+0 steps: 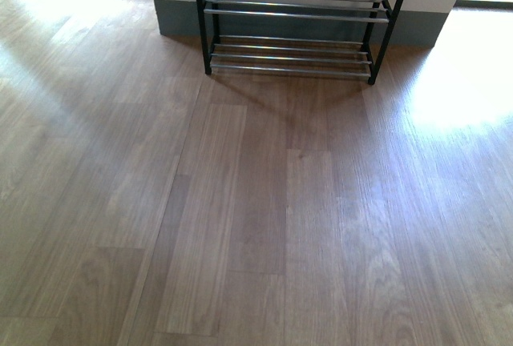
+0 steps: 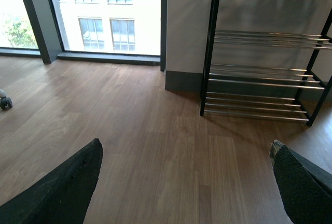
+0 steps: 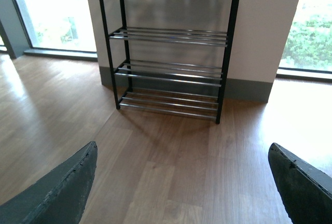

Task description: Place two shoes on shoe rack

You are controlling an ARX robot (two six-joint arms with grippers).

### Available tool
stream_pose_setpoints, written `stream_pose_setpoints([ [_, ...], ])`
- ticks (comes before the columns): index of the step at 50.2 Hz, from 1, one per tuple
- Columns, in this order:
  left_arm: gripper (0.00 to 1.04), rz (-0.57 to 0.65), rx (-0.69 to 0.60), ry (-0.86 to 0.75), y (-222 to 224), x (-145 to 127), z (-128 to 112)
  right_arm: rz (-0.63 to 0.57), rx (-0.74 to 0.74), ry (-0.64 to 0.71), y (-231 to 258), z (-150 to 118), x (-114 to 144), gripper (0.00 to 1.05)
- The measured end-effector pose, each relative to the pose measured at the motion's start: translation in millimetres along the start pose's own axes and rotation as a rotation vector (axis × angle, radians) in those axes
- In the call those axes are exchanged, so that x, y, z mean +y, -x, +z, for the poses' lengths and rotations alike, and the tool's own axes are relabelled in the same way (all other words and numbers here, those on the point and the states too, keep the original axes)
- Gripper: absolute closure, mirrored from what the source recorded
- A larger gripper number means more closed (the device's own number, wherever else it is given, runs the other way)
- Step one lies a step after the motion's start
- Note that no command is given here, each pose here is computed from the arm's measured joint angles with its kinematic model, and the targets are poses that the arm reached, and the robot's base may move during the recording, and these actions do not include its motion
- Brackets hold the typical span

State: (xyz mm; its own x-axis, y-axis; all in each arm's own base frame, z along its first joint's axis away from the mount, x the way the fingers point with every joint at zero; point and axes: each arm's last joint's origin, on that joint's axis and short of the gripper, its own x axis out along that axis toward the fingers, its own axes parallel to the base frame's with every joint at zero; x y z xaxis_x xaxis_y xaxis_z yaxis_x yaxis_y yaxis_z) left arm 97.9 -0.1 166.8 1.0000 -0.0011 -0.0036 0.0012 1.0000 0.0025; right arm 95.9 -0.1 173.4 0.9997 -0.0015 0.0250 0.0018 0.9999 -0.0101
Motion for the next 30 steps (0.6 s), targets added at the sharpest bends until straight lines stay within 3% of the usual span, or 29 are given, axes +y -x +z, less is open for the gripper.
stream_pose_setpoints([
  [30,0.09,0.0,0.0,0.0,0.0,0.0,0.1,0.0,0.0,0.0,0.0,0.0,0.0,0.09],
])
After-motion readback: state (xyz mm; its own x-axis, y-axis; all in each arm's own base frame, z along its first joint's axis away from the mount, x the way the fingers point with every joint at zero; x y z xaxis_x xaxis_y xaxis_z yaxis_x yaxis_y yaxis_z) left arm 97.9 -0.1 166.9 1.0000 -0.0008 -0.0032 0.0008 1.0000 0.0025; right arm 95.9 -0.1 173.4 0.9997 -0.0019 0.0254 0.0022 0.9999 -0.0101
